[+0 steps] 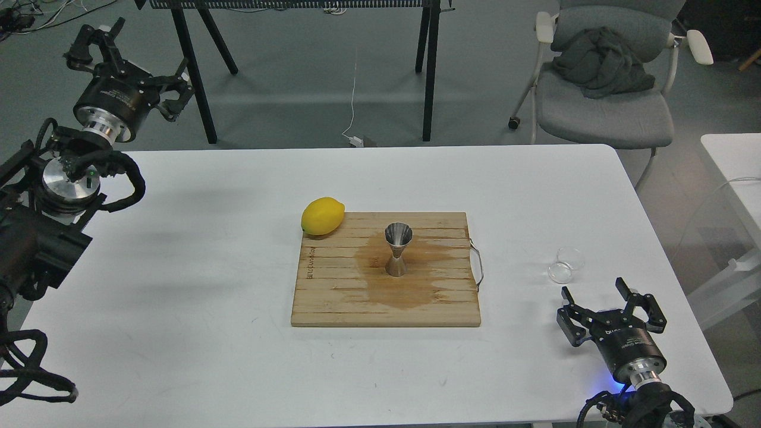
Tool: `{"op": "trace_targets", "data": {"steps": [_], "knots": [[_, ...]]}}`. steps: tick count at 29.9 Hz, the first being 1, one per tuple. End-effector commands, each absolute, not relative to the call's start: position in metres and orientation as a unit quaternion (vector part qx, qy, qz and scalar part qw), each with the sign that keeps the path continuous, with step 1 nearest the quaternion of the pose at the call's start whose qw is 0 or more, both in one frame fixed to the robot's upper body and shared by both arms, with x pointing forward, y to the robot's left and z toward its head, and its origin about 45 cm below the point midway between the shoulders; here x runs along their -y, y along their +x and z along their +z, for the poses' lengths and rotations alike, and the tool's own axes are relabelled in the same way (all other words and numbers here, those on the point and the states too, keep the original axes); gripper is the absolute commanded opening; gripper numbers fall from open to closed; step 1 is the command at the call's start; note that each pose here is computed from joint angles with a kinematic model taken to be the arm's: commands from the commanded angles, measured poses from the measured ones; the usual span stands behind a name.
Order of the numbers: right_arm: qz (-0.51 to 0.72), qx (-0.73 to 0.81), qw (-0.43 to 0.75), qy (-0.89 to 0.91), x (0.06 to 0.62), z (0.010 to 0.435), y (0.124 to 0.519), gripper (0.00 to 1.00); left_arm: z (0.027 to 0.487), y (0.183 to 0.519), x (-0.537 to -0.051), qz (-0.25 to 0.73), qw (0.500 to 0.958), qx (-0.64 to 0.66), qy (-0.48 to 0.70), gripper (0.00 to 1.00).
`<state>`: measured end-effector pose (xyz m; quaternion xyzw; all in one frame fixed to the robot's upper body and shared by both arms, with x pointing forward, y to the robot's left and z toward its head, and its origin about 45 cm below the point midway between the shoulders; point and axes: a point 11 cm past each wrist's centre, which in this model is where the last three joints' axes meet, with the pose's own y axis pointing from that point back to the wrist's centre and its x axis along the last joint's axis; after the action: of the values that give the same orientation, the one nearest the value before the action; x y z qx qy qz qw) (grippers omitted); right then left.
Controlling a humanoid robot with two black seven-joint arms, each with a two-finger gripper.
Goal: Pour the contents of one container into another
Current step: 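Move the right gripper toward the small clear glass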
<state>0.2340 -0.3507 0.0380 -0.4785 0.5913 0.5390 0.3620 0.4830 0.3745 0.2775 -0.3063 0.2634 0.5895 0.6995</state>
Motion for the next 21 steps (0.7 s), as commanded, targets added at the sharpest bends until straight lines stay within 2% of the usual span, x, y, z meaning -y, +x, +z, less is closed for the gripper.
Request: {"op": "trace_targets", "data": {"steps": [1, 21], "knots": [[0.538, -0.593, 0.361, -0.479, 0.352, 0.038, 0.235, 0.99, 0.278, 0.483, -0.375, 0.588, 0.700, -0.263, -0.307, 1.00], [0.541, -0.564, 0.390, -0.487, 0.339, 0.055, 0.249, 0.98, 0.274, 0.481, -0.374, 0.587, 0.702, -0.264, -0.305, 1.00]]}}
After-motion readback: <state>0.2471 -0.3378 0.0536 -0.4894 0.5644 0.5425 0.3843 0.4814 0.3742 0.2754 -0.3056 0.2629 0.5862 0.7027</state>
